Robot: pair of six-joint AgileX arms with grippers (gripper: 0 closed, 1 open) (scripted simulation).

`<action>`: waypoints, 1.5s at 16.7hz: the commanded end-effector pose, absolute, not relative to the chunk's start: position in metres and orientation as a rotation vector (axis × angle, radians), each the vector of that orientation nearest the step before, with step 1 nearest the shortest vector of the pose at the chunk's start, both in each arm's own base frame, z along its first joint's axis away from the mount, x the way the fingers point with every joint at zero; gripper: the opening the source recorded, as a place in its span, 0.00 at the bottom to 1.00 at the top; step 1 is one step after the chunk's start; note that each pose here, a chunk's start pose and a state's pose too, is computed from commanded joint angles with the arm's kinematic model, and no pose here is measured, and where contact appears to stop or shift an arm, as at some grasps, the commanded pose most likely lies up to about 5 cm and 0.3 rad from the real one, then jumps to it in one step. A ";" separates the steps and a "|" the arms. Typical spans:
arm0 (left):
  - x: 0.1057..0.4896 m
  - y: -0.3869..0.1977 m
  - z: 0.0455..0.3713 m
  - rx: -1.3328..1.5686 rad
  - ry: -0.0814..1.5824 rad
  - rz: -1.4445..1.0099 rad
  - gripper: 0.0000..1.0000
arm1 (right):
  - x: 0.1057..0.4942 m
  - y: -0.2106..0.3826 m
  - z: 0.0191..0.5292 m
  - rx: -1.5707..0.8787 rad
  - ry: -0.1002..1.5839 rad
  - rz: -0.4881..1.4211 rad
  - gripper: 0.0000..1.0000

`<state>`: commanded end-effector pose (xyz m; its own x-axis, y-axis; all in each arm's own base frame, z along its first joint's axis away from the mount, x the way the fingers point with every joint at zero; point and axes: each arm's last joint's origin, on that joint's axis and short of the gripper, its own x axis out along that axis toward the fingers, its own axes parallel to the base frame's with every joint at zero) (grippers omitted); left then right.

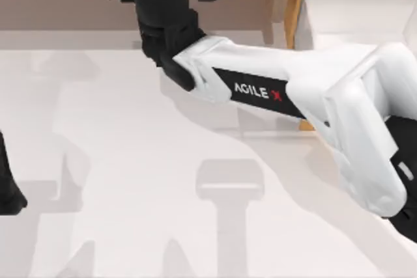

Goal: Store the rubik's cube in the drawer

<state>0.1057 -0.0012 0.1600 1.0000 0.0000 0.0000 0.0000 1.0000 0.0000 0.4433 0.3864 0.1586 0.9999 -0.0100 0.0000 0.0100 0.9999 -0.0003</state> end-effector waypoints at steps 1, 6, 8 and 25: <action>0.106 -0.001 0.160 0.000 0.000 0.000 1.00 | 0.443 0.386 0.159 0.000 0.000 -0.010 0.00; 0.106 -0.001 0.160 0.000 0.000 0.000 1.00 | 0.438 0.389 0.164 0.003 -0.003 -0.003 0.00; 0.106 -0.001 0.160 0.000 0.000 0.000 1.00 | 0.431 0.389 0.171 0.003 -0.003 -0.004 0.00; 0.106 -0.001 0.160 0.000 0.000 0.000 1.00 | 0.403 0.375 0.240 -0.131 0.228 0.171 0.00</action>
